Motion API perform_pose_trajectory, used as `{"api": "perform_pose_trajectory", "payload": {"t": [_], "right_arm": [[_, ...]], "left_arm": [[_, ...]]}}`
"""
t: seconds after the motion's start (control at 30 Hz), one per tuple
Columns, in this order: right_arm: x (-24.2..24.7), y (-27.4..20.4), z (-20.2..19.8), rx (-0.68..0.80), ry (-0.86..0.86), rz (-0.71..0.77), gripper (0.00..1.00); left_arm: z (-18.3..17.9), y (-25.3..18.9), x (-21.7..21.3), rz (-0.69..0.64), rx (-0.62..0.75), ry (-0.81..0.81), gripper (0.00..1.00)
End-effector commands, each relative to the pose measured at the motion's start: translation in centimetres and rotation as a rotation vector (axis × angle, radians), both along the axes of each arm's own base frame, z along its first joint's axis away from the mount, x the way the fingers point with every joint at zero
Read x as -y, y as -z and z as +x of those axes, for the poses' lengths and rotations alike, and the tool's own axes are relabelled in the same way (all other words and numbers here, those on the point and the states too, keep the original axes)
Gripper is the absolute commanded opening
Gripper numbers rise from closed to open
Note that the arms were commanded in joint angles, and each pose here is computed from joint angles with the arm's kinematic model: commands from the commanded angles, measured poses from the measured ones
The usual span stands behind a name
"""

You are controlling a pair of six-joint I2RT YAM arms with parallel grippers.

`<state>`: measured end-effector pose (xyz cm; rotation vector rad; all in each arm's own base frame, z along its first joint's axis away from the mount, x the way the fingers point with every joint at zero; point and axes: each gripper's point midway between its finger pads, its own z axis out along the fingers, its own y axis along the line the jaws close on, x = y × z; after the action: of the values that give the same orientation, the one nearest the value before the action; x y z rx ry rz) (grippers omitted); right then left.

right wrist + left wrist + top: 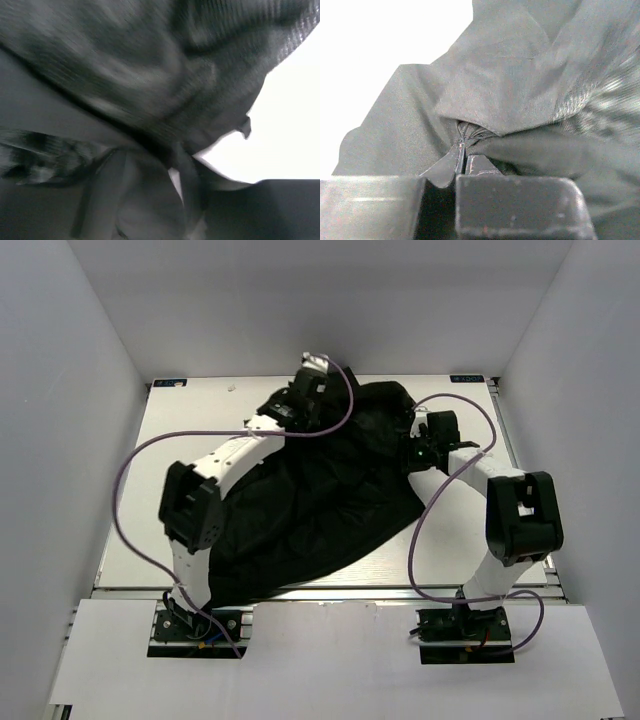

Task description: Zip up the jacket

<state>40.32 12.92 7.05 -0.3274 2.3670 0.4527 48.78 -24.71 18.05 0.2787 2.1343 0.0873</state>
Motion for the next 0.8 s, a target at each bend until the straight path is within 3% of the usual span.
{"api": "perform_pose_trajectory", "payload": {"t": [0.0,0.1,0.3,0.4,0.5,0.53,0.63,0.77], "right_arm": [[-1.7,-1.0,-0.2,0.012,-0.064,0.029,0.37],[-3.2,-2.5,-1.7,0.031,-0.103,0.093,0.0],[-9.7,-7.8,-7.4,0.137,-0.225,0.026,0.0],[-12.5,-9.9,-11.0,0.118,-0.307,0.122,0.0],[-11.7,-11.2,-11.7,0.165,-0.209,0.185,0.0],[-11.0,-10.6,-11.5,0.17,-0.174,0.162,0.32],[-7.6,-10.2,-9.2,0.218,-0.011,0.006,0.75],[-4.3,-8.6,-6.0,0.195,0.095,-0.094,0.86]], "left_arm": [[0.6,-9.3,-2.2,-0.153,0.224,-0.121,0.0],[0.4,-9.6,-2.1,-0.171,0.218,-0.119,0.0],[0.3,-9.6,-2.1,-0.209,0.213,-0.149,0.0],[0.0,-9.9,-2.3,-0.223,0.216,-0.162,0.0],[-0.6,-10.6,-2.7,-0.231,0.227,-0.161,0.0],[-0.7,-10.9,-2.5,-0.24,0.233,-0.147,0.0],[-1.6,-12.2,-3.0,-0.26,0.261,-0.134,0.0],[-2.9,-14.3,-3.6,-0.294,0.302,-0.118,0.0]]}}
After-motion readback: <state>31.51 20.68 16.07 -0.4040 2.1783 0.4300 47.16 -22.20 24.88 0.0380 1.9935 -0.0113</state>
